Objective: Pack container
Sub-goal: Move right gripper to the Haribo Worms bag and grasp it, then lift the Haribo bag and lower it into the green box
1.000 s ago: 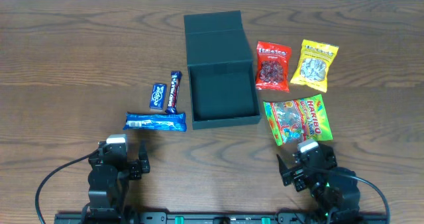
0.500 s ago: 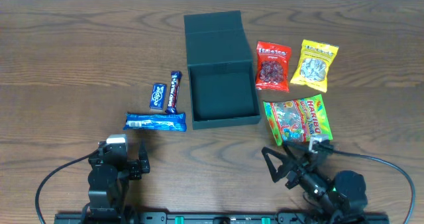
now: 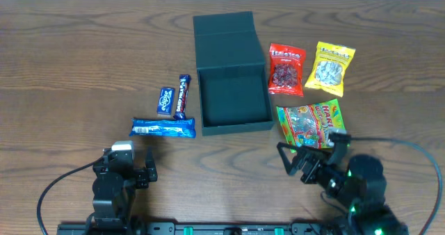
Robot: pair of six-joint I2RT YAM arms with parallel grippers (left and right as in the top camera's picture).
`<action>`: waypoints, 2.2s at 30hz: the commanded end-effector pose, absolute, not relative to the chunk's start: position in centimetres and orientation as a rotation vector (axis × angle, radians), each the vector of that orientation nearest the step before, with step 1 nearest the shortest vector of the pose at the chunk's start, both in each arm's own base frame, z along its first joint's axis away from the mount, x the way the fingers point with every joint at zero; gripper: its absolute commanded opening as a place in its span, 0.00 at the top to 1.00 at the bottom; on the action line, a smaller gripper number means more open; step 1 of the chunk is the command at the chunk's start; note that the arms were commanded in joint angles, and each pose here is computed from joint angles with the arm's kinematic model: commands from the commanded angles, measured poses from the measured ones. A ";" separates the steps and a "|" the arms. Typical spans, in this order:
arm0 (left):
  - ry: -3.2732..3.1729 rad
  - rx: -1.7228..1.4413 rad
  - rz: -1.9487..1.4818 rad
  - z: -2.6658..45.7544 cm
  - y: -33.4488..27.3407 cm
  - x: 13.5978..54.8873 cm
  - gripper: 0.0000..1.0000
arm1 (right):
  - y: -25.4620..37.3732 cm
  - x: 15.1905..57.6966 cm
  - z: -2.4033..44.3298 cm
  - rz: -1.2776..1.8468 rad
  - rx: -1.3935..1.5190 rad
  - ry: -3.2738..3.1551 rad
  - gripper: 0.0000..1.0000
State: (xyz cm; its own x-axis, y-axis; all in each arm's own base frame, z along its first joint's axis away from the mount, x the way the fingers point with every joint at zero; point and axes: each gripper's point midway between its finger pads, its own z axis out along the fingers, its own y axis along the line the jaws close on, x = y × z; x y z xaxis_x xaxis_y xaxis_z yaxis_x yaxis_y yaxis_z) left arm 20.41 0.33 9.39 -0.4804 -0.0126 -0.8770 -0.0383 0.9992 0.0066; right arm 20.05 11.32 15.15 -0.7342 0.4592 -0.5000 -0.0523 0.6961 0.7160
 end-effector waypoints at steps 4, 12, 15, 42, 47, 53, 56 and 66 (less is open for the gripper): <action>2.079 -0.028 0.049 9.0 0.5 20.4 0.05 | 7.5 22.9 16.3 0.609 0.555 2.365 0.00; 2.079 -0.028 0.049 9.0 0.5 20.4 0.05 | 6.4 25.3 14.2 0.466 1.124 2.490 0.00; 2.079 -0.028 0.049 9.0 0.5 20.4 0.05 | 6.6 26.6 12.9 0.449 1.271 2.489 0.00; 2.079 -0.028 0.049 9.0 0.5 20.4 0.05 | 5.7 30.4 -0.5 0.303 1.640 2.635 0.22; 2.079 -0.028 0.049 9.0 0.5 20.4 0.05 | 6.0 29.9 -2.2 0.290 1.669 2.681 0.51; 2.080 -0.028 0.049 9.0 0.5 20.4 0.05 | 6.0 29.3 -2.5 0.263 1.660 2.715 0.99; 2.079 -0.028 0.049 9.0 0.5 20.4 0.05 | 5.9 28.8 -2.5 0.245 1.671 2.730 0.98; 2.079 -0.028 0.049 9.0 0.5 20.4 0.05 | 5.7 26.7 0.4 0.215 1.566 2.826 0.99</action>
State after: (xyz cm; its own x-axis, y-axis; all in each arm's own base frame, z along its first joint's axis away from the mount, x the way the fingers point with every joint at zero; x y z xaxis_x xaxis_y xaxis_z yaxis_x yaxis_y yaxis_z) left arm 20.41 0.38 9.38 -0.4807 -0.0127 -0.8768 -0.0407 0.9991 0.0078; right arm 27.74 6.49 0.44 -0.4762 0.8604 0.1814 0.8793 0.4671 0.0932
